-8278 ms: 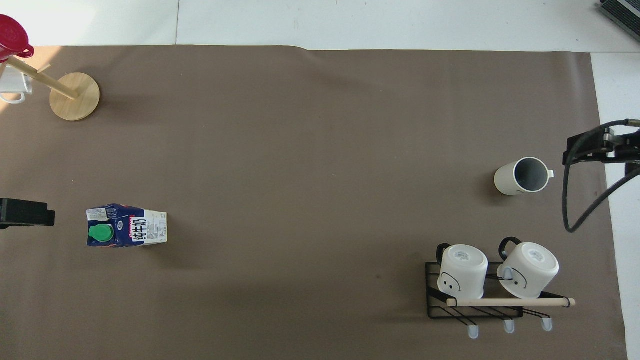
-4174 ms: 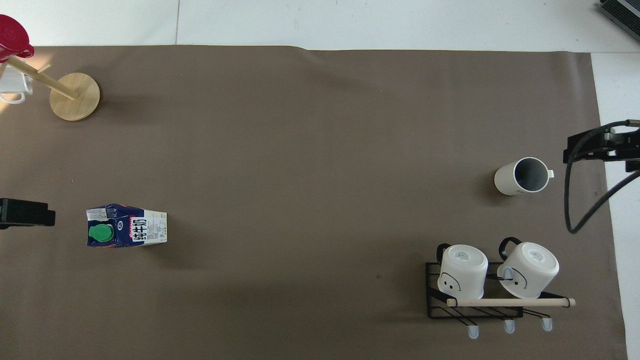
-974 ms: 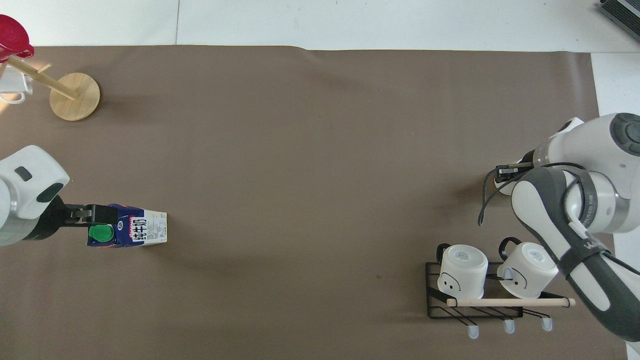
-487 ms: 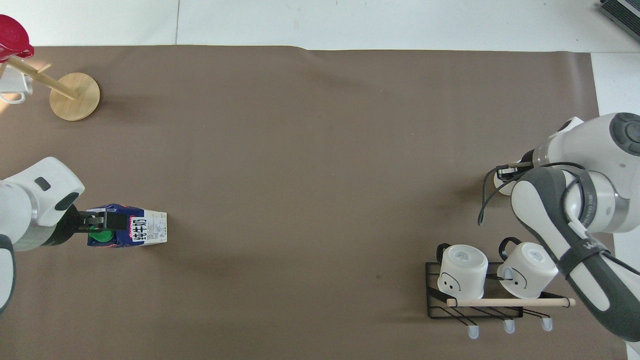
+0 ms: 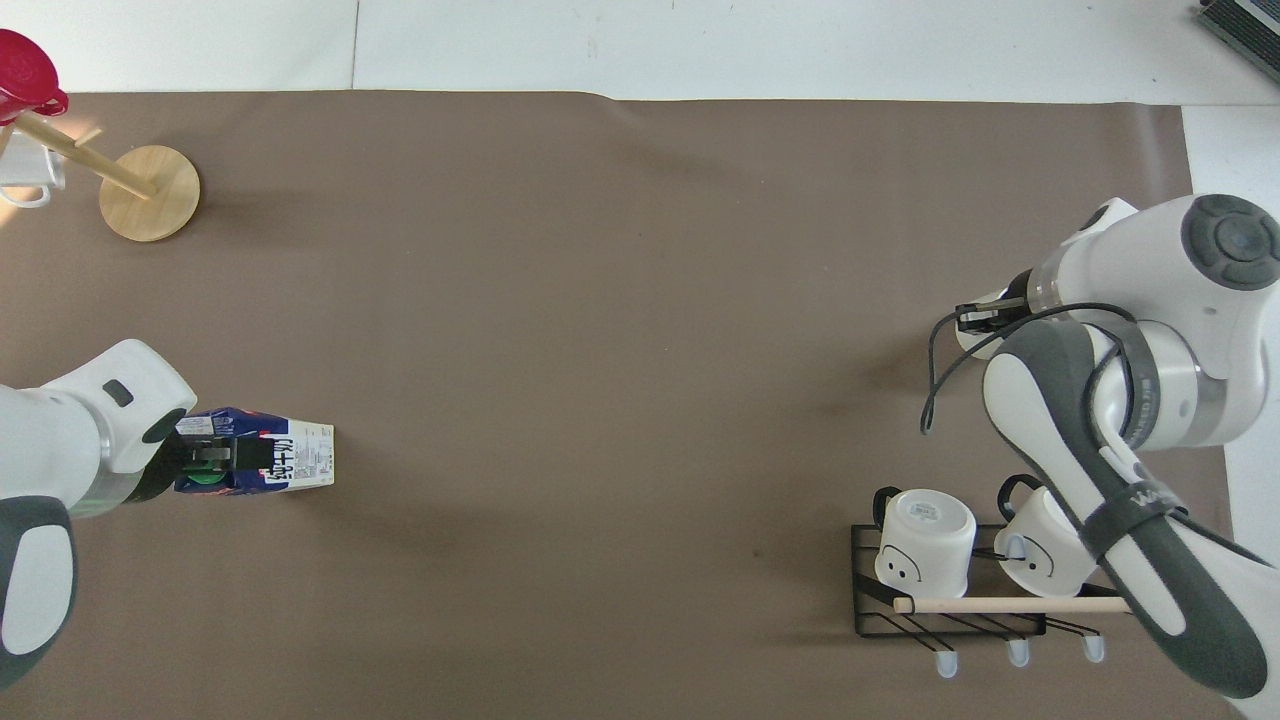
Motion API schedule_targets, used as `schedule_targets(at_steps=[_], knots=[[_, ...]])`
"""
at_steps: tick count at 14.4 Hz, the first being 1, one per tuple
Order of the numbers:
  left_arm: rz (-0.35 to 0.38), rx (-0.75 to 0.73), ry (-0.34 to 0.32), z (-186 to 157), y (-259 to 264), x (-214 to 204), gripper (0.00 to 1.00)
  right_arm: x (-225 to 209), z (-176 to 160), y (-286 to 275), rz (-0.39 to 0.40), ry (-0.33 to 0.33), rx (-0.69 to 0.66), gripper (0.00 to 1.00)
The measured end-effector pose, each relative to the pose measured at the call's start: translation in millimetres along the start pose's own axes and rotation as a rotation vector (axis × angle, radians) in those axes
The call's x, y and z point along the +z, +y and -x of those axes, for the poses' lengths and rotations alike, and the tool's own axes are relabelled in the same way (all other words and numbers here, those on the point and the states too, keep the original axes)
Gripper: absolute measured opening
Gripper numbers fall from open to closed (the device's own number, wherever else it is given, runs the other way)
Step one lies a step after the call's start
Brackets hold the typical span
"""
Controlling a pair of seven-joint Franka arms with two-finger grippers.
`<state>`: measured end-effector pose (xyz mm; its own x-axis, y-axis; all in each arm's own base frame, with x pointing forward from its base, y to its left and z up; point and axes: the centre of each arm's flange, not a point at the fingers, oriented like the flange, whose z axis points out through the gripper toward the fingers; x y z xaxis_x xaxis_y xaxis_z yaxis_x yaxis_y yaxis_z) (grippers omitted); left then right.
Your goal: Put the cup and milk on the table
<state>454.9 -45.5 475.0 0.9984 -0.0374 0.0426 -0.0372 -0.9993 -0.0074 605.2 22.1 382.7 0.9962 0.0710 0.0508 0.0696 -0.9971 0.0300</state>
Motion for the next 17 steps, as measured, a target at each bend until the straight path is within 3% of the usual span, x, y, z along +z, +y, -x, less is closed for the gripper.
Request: schedule_targets(at_steps=[9, 12, 14, 17], knots=[[-0.001, 0.018, 0.016, 4, -2, 15, 1.0, -38, 22, -221, -0.018, 0.003, 0.038, 0.04], [0.0, 0.032, 0.022, 4, -4, 14, 0.87, -49, 34, -267, -0.034, 0.019, 0.074, 0.04], [0.0, 0.035, 0.023, 4, -4, 14, 0.67, -54, 39, -299, -0.06, 0.014, 0.099, 0.04], [0.0, 0.038, 0.023, 4, -5, 14, 0.59, -43, 51, -353, -0.067, -0.009, 0.112, 0.04]])
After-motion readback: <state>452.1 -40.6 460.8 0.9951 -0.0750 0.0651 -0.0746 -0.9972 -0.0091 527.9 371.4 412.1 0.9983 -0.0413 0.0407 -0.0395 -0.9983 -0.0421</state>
